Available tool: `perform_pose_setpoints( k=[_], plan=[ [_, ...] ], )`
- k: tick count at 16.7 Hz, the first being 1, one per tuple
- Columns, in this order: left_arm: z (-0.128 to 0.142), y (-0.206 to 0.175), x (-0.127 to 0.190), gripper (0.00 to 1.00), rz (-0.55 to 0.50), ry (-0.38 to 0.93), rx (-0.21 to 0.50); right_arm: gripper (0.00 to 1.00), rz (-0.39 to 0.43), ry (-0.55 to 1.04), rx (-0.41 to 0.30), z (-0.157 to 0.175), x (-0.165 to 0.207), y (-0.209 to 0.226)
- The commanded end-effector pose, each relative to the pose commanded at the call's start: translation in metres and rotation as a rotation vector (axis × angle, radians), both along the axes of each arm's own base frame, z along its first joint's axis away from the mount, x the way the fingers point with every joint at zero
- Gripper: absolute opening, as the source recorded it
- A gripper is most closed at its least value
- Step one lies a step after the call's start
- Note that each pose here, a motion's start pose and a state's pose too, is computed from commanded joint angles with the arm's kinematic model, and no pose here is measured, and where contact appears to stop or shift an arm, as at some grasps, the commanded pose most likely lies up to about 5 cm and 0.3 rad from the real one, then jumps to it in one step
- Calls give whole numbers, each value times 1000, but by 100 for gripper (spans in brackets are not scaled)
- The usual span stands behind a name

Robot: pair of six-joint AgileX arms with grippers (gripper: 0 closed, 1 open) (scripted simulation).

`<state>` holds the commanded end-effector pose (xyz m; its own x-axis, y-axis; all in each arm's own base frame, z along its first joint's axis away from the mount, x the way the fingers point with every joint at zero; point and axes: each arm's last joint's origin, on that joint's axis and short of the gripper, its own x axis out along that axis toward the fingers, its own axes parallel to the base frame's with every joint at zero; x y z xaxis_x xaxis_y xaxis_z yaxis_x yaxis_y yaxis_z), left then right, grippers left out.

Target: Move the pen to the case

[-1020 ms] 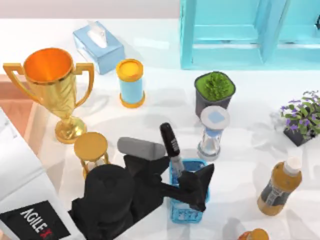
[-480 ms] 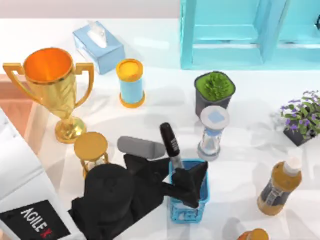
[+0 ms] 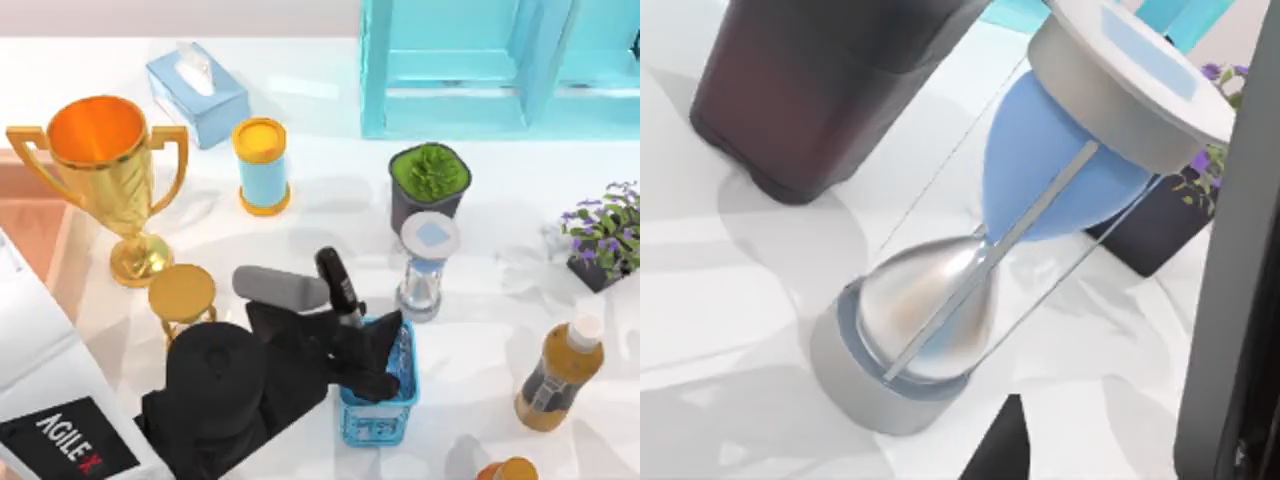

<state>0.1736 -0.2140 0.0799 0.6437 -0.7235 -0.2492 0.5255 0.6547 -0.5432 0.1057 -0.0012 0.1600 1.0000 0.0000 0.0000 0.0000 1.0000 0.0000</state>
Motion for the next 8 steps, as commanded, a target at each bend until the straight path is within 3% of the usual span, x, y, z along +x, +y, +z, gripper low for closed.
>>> perform_pose_setpoints(
  k=[8],
  plan=[
    [7, 0, 4, 0, 12, -26, -21, 100, 0, 0, 0, 0, 0, 0]
  ],
)
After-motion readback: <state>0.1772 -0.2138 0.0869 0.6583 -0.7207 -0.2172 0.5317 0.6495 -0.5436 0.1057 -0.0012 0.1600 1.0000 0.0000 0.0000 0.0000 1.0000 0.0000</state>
